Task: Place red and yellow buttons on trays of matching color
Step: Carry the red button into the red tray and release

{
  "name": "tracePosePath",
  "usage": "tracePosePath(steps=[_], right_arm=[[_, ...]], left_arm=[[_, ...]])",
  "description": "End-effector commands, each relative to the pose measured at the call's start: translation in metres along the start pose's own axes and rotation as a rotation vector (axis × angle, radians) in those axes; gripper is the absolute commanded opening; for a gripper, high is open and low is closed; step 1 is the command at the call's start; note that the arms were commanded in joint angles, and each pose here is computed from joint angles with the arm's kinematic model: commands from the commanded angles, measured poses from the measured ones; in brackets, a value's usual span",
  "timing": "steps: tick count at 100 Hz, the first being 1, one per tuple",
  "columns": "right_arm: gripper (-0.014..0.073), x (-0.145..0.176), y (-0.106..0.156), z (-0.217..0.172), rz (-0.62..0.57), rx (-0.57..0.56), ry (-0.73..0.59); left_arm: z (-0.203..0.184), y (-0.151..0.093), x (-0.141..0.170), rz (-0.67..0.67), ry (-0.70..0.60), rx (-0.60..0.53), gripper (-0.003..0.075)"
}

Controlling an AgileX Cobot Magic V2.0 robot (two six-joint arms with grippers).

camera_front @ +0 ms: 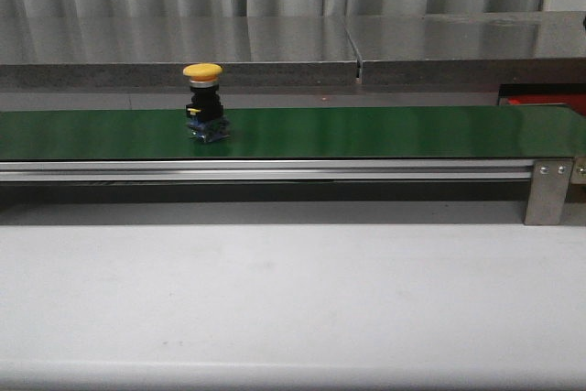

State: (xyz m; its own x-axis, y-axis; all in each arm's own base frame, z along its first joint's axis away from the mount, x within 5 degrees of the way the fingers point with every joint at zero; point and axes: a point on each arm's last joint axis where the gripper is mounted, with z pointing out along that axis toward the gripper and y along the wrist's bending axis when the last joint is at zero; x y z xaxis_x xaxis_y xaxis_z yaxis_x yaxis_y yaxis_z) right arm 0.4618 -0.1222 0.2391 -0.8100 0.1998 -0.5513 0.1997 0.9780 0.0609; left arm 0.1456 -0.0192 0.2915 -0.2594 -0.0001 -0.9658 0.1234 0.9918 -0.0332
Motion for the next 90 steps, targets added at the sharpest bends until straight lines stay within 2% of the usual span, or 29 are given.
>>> tracePosePath(steps=[1,39,44,49,61,68,75,90], right_arm=[[0.0050,-0.021,-0.001,-0.023,-0.006,0.015,-0.145],[0.0062,-0.012,-0.004,0.007,0.000,0.016,-0.102],[0.0105,-0.012,-0.004,0.007,0.000,0.016,-0.100],[0.0185,-0.012,-0.004,0.007,0.000,0.015,-0.099],[0.0493,-0.012,-0.004,0.007,-0.001,0.015,-0.093],[0.0623,-0.013,-0.004,0.003,-0.003,0.016,-0.100],[0.0590,-0.016,-0.004,-0.005,-0.010,0.022,-0.114],[0.0585,-0.024,-0.001,-0.038,-0.020,0.026,-0.164]], left_arm=[[-0.002,-0.001,-0.016,-0.006,-0.109,0.008,-0.0019],[-0.002,-0.001,-0.016,-0.006,-0.109,0.008,-0.0019],[-0.002,-0.001,-0.016,-0.006,-0.109,0.008,-0.0019],[-0.002,-0.001,-0.016,-0.006,-0.109,0.008,-0.0019],[-0.002,-0.001,-0.016,-0.006,-0.109,0.008,-0.0019],[-0.002,-0.001,-0.016,-0.006,-0.109,0.008,-0.0019],[-0.002,-0.001,-0.016,-0.006,-0.109,0.008,-0.0019],[-0.002,-0.001,-0.016,-0.006,-0.109,0.008,-0.0019]])
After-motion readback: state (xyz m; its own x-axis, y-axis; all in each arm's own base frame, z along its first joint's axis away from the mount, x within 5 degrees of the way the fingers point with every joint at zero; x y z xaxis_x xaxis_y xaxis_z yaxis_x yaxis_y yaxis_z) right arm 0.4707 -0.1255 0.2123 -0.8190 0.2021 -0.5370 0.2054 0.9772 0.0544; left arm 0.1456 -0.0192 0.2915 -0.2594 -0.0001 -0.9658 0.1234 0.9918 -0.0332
